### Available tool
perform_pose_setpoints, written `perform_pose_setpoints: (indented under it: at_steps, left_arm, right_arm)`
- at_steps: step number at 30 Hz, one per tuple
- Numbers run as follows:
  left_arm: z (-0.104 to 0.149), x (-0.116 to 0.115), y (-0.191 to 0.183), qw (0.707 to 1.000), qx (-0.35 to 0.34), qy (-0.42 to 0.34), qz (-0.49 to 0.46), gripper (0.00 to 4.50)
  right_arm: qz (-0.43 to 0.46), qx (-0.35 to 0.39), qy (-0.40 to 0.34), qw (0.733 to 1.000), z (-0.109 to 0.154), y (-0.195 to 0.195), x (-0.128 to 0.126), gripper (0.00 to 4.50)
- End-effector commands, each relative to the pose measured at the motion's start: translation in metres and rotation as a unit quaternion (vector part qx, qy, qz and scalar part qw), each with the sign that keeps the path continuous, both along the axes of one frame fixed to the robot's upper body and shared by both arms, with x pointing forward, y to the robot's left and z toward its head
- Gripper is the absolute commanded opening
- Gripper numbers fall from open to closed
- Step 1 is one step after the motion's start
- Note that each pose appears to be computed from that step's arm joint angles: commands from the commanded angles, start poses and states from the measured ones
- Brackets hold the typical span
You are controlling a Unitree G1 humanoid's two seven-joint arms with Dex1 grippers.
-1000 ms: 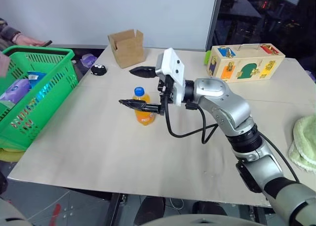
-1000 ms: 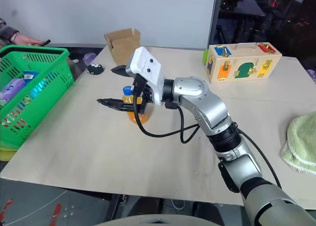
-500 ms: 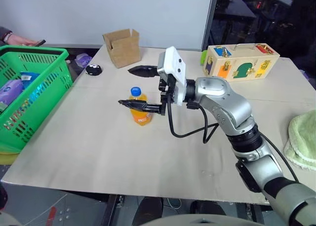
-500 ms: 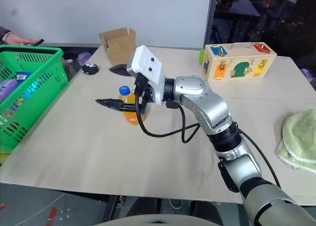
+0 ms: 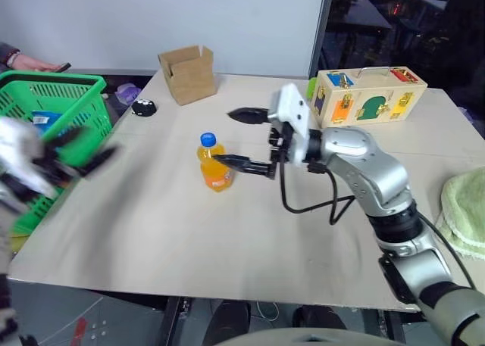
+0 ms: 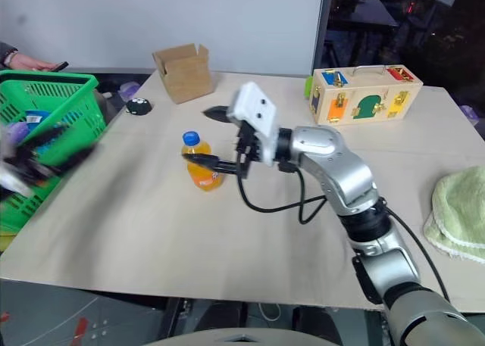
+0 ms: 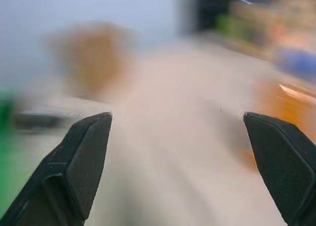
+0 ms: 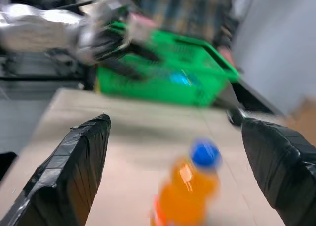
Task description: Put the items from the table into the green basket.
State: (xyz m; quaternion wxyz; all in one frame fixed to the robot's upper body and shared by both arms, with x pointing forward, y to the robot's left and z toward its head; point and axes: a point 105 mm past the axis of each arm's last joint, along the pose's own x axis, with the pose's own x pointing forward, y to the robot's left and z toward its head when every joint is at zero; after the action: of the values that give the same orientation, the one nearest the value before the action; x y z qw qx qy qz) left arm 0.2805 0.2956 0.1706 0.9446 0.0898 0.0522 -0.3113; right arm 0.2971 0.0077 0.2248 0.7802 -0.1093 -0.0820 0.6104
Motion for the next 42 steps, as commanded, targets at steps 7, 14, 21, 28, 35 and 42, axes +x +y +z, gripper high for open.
perform_pose_setpoints:
  at_steps: [7,14,21,28,35,42]
  left_arm:
    - [-0.039,0.024,-0.043,0.997,0.012,0.061,-0.049,4.45]
    - [-0.049,0.052,-0.074,0.995,0.029,0.064,-0.074,4.45]
    - [-0.067,0.067,-0.08,0.992,0.065,0.083,-0.064,3.94]
    - [-0.05,0.069,-0.079,0.997,0.04,0.032,-0.055,3.08]
    - [0.014,0.065,-0.048,0.996,-0.058,-0.061,0.031,3.08]
    - [0.096,0.054,0.031,0.953,-0.107,-0.188,0.211,3.08]
  right_arm:
    - [-0.085,-0.015,-0.01,0.996,-0.002,-0.038,-0.008,4.5]
    - [-0.125,-0.017,-0.001,0.992,-0.004,-0.051,-0.012,4.5]
    - [-0.136,-0.026,-0.001,0.99,-0.007,-0.056,-0.016,4.5]
    - [-0.126,-0.022,0.0,0.992,-0.008,-0.052,-0.018,4.5]
    - [-0.055,0.0,-0.01,0.998,-0.002,-0.024,-0.025,4.5]
    - [0.047,0.077,-0.033,0.995,0.041,0.02,-0.029,4.5]
